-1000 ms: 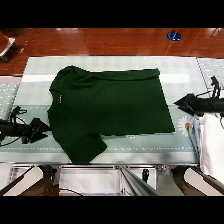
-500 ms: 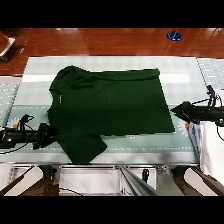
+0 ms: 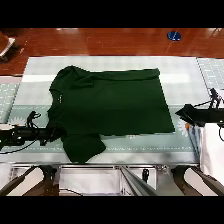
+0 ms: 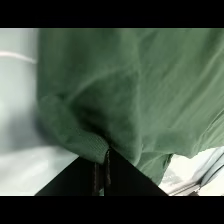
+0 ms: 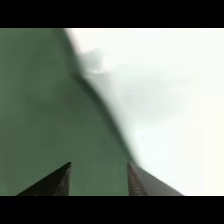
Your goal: Fold the shirts.
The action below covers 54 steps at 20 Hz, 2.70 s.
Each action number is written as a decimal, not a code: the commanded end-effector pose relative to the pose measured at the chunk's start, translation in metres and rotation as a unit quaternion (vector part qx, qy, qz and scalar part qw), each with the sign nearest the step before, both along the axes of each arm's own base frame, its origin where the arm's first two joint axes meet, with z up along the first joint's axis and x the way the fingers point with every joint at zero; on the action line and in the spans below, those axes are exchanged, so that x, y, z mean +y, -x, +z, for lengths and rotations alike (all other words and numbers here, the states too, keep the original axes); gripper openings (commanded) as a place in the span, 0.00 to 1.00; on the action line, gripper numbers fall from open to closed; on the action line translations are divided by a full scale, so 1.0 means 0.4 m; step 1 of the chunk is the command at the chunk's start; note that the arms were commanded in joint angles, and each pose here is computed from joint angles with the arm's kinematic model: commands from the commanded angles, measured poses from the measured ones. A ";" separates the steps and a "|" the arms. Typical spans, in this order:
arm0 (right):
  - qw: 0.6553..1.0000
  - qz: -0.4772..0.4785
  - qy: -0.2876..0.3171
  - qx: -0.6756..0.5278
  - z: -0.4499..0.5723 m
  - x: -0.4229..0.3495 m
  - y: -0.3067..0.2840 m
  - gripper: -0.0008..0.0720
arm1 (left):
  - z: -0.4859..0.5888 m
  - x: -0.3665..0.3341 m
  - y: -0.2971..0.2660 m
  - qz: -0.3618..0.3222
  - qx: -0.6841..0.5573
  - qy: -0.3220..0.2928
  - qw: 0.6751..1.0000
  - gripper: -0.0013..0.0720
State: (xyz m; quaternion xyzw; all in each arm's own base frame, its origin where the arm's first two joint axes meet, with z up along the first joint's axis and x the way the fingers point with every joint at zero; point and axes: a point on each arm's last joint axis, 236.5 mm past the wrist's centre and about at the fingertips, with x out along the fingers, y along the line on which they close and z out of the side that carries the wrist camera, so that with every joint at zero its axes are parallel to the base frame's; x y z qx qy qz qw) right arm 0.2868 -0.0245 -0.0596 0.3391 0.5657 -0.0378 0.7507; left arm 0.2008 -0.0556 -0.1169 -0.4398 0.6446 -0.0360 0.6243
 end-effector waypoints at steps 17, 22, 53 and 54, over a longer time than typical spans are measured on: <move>0.984 0.073 -0.135 0.094 -0.118 0.148 0.051 0.27 | -0.007 0.004 -0.016 -0.001 -0.014 -0.013 1.000 0.04; 0.973 0.156 -0.166 -0.024 0.108 0.204 -0.114 0.04 | 0.183 -0.015 -0.191 0.016 -0.146 0.048 0.988 0.04; 0.878 0.171 0.150 -0.422 1.044 0.208 0.075 0.04 | 1.184 0.116 -0.092 0.065 -0.583 -0.355 0.728 0.04; 0.886 0.183 0.116 -0.411 0.997 0.223 0.044 0.04 | 1.124 0.117 -0.146 0.059 -0.569 -0.332 0.750 0.04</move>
